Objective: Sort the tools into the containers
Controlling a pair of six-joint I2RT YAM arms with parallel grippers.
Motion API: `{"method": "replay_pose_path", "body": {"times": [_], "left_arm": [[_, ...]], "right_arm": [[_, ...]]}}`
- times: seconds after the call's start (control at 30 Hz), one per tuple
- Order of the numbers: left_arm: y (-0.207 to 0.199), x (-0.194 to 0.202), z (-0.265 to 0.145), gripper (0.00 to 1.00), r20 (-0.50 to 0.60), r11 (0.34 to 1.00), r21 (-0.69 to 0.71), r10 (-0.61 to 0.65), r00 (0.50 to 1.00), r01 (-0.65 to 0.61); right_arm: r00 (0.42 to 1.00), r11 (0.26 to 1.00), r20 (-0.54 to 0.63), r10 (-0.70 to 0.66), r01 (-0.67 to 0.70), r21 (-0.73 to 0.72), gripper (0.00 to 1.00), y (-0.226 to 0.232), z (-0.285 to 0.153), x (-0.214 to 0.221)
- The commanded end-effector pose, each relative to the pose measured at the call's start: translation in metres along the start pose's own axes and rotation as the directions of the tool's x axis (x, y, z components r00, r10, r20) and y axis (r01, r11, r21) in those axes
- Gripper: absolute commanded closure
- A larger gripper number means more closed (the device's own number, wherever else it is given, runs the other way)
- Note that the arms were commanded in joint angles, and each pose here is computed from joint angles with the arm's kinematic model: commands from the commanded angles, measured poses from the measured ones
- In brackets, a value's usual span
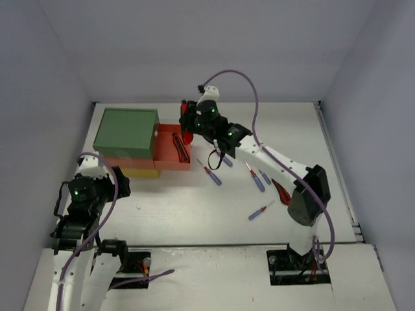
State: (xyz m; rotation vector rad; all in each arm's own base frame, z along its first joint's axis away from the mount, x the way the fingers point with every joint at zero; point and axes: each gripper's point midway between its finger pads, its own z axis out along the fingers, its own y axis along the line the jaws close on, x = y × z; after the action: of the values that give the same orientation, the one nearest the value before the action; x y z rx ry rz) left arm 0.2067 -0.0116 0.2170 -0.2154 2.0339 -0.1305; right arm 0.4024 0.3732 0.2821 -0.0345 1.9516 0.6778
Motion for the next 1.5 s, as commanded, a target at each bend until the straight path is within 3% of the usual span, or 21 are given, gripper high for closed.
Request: {"method": "replay_pose_path", "body": {"times": [0.0, 0.27, 0.4, 0.5, 0.63, 0.97, 1.17, 1.27, 1.4, 1.47], "left_arm": [[-0.002, -0.014, 0.002, 0.27, 0.051, 1.0, 0.001, -0.025, 0.998, 0.025], [-0.003, -0.014, 0.003, 0.27, 0.045, 1.0, 0.006, -0.025, 0.999, 0.025], [-0.003, -0.014, 0.003, 0.27, 0.044, 1.0, 0.006, -0.025, 0.999, 0.024], [-0.003, -0.014, 0.002, 0.27, 0.044, 1.0, 0.006, -0.025, 0.999, 0.024], [-0.003, -0.013, 0.003, 0.27, 0.044, 1.0, 0.006, -0.025, 0.999, 0.024], [-0.003, -0.014, 0.003, 0.27, 0.044, 1.0, 0.006, -0.025, 0.999, 0.024], [-0.003, -0.014, 0.002, 0.27, 0.047, 1.0, 0.01, -0.025, 0.999, 0.024], [-0.004, -0.014, 0.002, 0.27, 0.048, 1.0, 0.012, -0.025, 0.999, 0.025], [-0.005, -0.014, 0.002, 0.27, 0.048, 0.999, 0.018, -0.027, 0.998, 0.026], [-0.005, -0.014, 0.002, 0.27, 0.049, 0.999, 0.019, -0.027, 0.998, 0.026]], "right_arm": [[1.0, 0.993, 0.009, -0.008, 0.009, -0.122, 0.97, 0.04, 0.036, 0.002], [0.999, 0.988, -0.008, 0.052, -0.053, -0.143, 0.93, 0.051, 0.081, 0.032], [0.998, 0.987, -0.019, 0.061, -0.064, -0.147, 0.86, 0.055, 0.093, 0.047], [0.997, 0.983, -0.027, 0.071, -0.075, -0.166, 0.75, 0.06, 0.096, 0.05], [0.998, 0.984, -0.026, 0.059, -0.062, -0.165, 0.6, 0.058, 0.096, 0.051], [1.0, 0.99, 0.011, 0.021, -0.019, -0.137, 0.45, 0.011, 0.051, 0.005], [0.991, 0.992, 0.043, -0.127, 0.126, 0.012, 0.39, -0.095, 0.006, -0.033], [0.972, 0.953, -0.038, -0.231, 0.234, 0.19, 0.33, -0.187, -0.029, -0.039], [0.979, 0.916, -0.152, -0.137, 0.183, 0.357, 0.32, -0.299, -0.082, -0.027], [0.975, 0.912, -0.205, -0.087, 0.161, 0.377, 0.32, -0.326, -0.096, -0.002]]}}
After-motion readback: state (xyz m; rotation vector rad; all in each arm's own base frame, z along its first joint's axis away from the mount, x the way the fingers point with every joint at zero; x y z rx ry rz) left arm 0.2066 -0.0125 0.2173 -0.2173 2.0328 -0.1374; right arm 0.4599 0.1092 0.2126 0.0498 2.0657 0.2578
